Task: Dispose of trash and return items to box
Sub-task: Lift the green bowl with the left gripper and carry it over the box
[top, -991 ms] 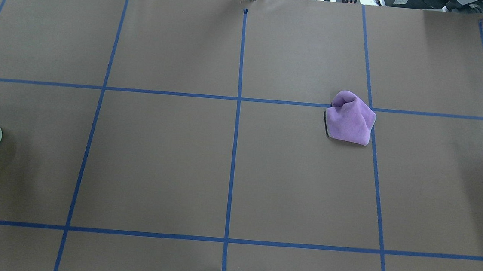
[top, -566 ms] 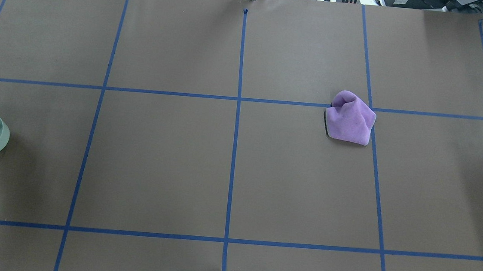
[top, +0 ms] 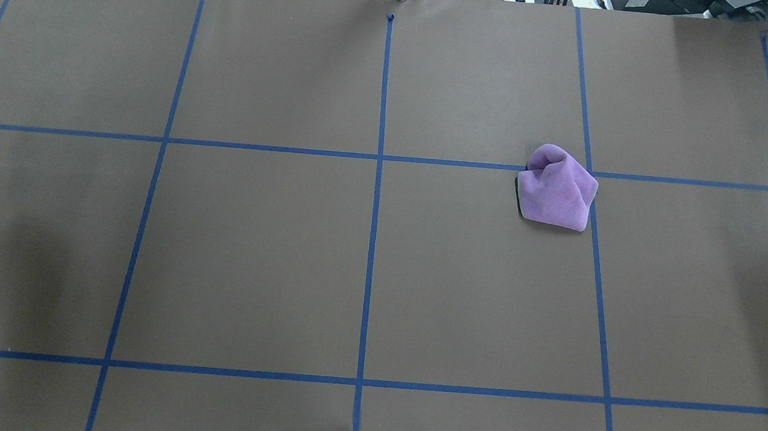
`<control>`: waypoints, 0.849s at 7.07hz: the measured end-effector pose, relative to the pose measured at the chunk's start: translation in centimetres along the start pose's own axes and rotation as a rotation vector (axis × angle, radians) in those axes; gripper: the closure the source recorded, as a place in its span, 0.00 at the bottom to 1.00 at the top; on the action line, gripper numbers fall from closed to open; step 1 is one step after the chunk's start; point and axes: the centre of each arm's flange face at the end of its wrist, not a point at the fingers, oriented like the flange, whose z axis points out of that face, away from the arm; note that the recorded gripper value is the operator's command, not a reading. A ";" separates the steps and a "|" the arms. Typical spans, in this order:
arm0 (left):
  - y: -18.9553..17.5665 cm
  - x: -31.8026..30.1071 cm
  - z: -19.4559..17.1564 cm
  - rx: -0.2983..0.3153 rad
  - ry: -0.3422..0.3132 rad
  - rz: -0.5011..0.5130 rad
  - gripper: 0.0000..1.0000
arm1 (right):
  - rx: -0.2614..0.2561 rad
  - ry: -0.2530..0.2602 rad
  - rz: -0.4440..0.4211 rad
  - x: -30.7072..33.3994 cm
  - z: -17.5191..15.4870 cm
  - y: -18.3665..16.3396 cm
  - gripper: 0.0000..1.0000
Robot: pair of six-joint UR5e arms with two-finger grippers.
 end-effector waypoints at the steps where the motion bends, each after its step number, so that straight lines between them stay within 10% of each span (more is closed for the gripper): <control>1: 0.1 -1.3 -1.6 -0.008 -0.012 0.012 1.00 | 0.000 0.000 0.000 0.0 0.0 0.0 0.00; 6: 3.7 -12.3 -12.1 -0.117 -0.182 0.190 1.00 | -0.002 0.000 0.003 0.1 0.1 0.2 0.00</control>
